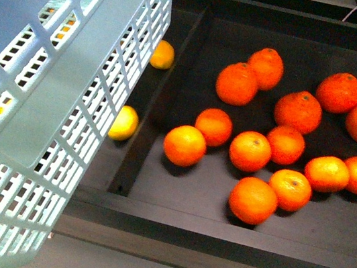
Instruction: Pick lemon and mango into basket
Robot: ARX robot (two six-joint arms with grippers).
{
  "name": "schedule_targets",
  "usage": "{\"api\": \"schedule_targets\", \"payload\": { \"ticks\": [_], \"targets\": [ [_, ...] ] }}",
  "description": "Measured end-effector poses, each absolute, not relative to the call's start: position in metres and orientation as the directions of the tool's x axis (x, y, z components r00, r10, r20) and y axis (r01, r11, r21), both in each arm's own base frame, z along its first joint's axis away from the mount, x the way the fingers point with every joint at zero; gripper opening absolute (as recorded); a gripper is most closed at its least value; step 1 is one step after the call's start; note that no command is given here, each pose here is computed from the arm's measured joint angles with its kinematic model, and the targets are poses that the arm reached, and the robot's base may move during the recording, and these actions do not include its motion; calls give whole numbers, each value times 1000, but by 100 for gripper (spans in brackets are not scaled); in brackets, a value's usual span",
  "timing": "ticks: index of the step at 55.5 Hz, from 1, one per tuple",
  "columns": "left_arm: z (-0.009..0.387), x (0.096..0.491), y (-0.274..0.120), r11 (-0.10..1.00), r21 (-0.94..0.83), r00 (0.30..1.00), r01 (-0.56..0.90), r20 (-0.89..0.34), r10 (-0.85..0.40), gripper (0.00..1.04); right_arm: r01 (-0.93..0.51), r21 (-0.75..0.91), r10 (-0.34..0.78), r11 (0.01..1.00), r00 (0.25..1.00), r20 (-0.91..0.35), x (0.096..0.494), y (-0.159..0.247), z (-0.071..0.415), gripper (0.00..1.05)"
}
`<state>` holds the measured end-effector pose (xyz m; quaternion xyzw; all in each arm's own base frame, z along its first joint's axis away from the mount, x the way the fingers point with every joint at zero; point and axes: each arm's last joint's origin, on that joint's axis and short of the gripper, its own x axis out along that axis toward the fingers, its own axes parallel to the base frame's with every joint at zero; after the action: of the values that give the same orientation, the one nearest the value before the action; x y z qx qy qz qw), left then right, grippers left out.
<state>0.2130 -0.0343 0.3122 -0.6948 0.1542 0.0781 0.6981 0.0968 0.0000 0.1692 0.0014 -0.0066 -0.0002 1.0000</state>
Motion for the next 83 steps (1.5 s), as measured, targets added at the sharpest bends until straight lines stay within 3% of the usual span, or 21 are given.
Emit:
{"api": "schedule_targets", "payload": {
  "ticks": [83],
  "targets": [
    [313,213,-31,31,-947,945,-320,-322,-64,4,-7,3,6,1000,1000,13,97,0,169,96]
  ]
}}
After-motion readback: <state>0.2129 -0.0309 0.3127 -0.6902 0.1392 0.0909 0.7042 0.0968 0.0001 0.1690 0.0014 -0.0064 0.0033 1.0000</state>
